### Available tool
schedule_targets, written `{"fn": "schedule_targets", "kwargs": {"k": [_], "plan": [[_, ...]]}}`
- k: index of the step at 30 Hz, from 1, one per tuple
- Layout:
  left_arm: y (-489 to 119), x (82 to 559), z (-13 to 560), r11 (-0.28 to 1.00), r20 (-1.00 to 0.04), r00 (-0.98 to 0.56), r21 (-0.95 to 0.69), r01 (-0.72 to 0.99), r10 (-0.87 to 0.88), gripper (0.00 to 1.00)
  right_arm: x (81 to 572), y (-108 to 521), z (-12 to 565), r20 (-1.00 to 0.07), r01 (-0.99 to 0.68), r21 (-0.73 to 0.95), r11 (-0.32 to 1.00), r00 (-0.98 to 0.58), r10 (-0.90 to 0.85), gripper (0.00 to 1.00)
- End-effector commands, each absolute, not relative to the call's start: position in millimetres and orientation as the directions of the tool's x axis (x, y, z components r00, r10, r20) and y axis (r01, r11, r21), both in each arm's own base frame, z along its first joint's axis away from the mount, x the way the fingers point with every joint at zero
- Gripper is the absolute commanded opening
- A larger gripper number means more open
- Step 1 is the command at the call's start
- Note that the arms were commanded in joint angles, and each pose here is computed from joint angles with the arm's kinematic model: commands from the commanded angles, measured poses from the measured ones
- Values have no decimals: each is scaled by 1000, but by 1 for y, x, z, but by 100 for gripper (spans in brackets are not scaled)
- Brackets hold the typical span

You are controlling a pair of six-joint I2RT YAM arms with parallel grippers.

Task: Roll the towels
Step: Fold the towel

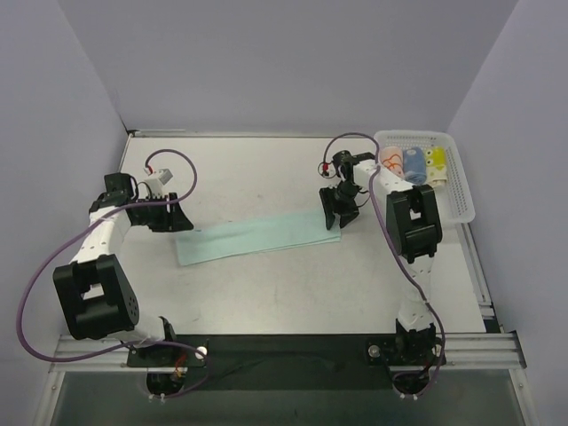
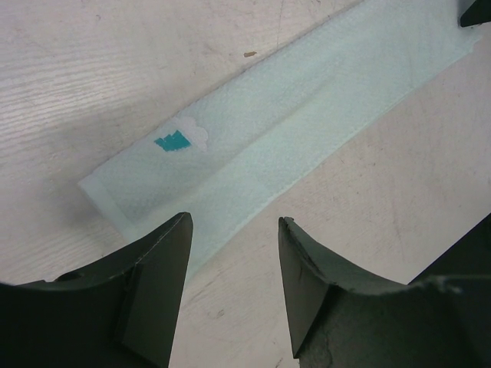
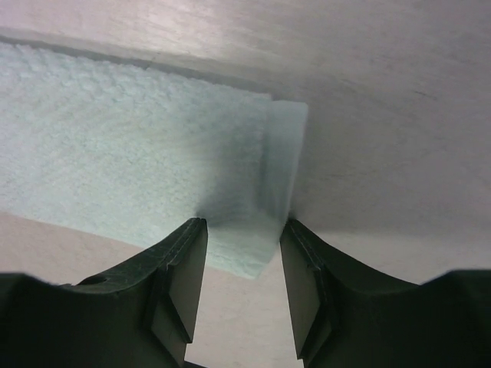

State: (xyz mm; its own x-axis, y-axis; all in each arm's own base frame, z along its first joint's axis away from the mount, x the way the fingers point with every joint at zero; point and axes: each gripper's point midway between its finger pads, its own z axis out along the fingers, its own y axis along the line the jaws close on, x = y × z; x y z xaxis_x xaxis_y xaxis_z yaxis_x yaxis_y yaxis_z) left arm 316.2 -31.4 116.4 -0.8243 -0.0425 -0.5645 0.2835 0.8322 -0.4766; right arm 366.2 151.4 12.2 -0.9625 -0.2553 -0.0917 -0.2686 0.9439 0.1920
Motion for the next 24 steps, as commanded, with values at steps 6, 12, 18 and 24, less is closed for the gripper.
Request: {"fn": "schedule_targets", "kwargs": {"k": [6,12,18,24], "plan": [[-32,321,129,831,-595,-803,-464,307,-36,59,339,163,-5,9,-279,188,942,-958,-286,22],[-42,313,118,832,-584,-812,-441,337,19,58,353,132,23,-38,-265,165,950,-964,-262,0],[-45,306,107,832,-549,-836,-454,319,21,57,365,112,74,-159,-335,126,934,-936,-314,0],[-48,303,88,816,-463,-886,-520,254,-19,55,363,149,102,-196,-389,196,900,-915,-352,0]]}}
